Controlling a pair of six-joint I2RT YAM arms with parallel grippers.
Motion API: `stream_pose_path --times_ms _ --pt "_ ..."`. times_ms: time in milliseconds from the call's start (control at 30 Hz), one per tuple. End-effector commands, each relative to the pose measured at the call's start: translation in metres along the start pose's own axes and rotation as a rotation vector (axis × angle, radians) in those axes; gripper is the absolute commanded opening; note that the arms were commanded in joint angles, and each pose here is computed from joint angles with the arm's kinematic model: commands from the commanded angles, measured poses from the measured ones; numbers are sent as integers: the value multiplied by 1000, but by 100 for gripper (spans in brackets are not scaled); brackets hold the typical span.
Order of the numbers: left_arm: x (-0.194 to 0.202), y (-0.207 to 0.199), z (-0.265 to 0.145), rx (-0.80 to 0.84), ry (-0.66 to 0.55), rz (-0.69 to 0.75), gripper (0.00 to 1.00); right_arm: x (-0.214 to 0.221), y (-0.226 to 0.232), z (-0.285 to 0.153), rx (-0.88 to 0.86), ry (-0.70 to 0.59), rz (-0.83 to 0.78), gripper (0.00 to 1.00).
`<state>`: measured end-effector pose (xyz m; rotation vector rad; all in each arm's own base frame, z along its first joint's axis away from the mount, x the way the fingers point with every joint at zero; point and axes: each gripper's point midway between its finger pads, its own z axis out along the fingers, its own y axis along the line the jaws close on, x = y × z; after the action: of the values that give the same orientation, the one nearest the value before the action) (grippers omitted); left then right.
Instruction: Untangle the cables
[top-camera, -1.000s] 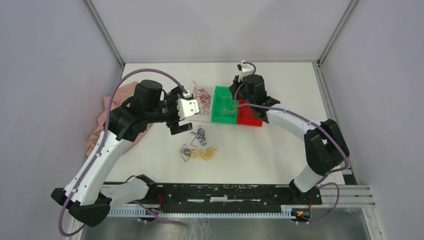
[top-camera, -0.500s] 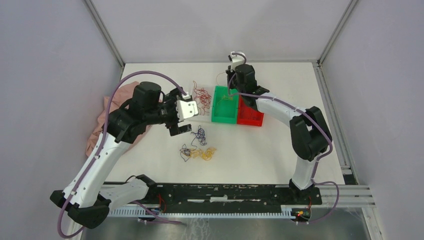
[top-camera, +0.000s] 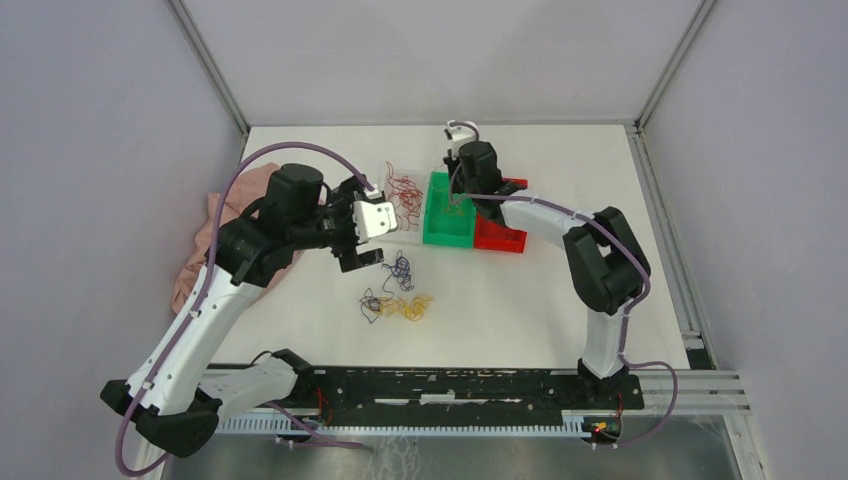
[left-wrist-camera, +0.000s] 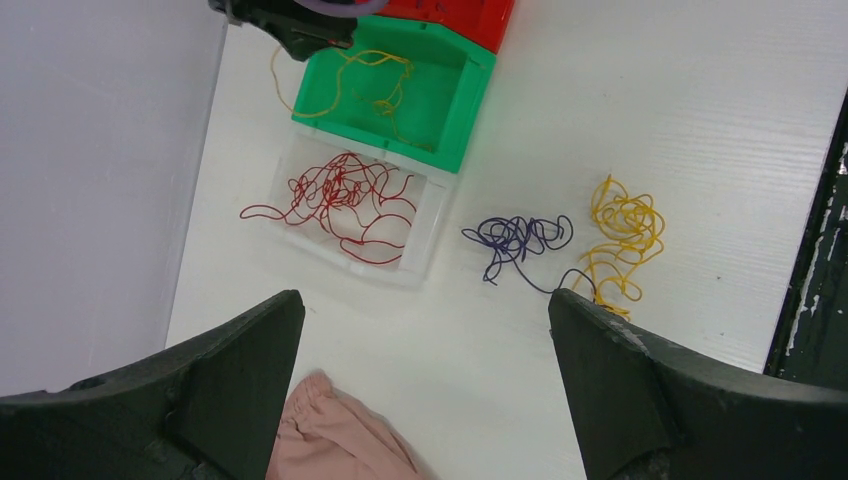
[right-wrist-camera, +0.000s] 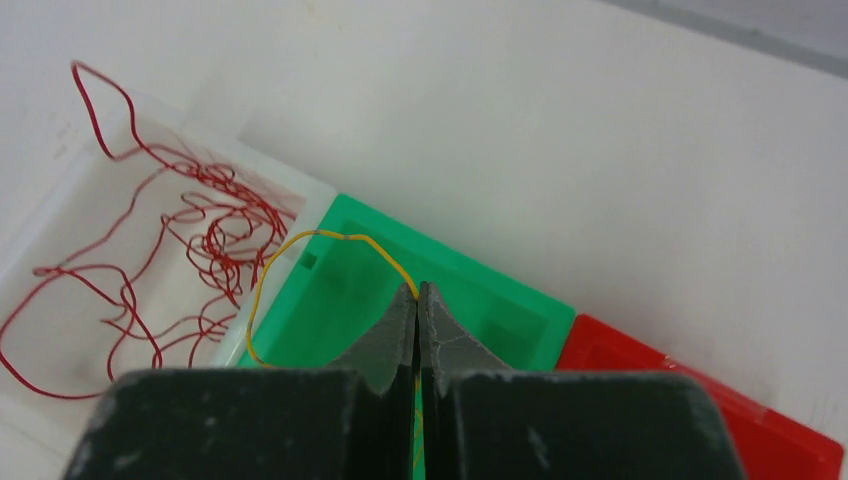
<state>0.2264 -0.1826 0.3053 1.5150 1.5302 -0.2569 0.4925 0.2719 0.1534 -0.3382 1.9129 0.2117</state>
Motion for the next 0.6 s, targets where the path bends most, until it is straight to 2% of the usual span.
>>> stream_pose_path --times_ms 0,333,367,467,567 --pt "-11 9 -6 -46 -40 29 99 38 8 3 25 97 -39 1" --pt "-3 10 -5 -67 -4 -7 99 75 21 15 56 238 -125 1" --pt "1 11 -4 -74 12 -16 99 73 21 16 60 245 -130 5" --pt "11 14 -1 -87 56 -26 99 58 22 15 70 237 -130 23" --pt "20 14 3 -86 87 -31 99 31 15 6 100 185 -115 34"
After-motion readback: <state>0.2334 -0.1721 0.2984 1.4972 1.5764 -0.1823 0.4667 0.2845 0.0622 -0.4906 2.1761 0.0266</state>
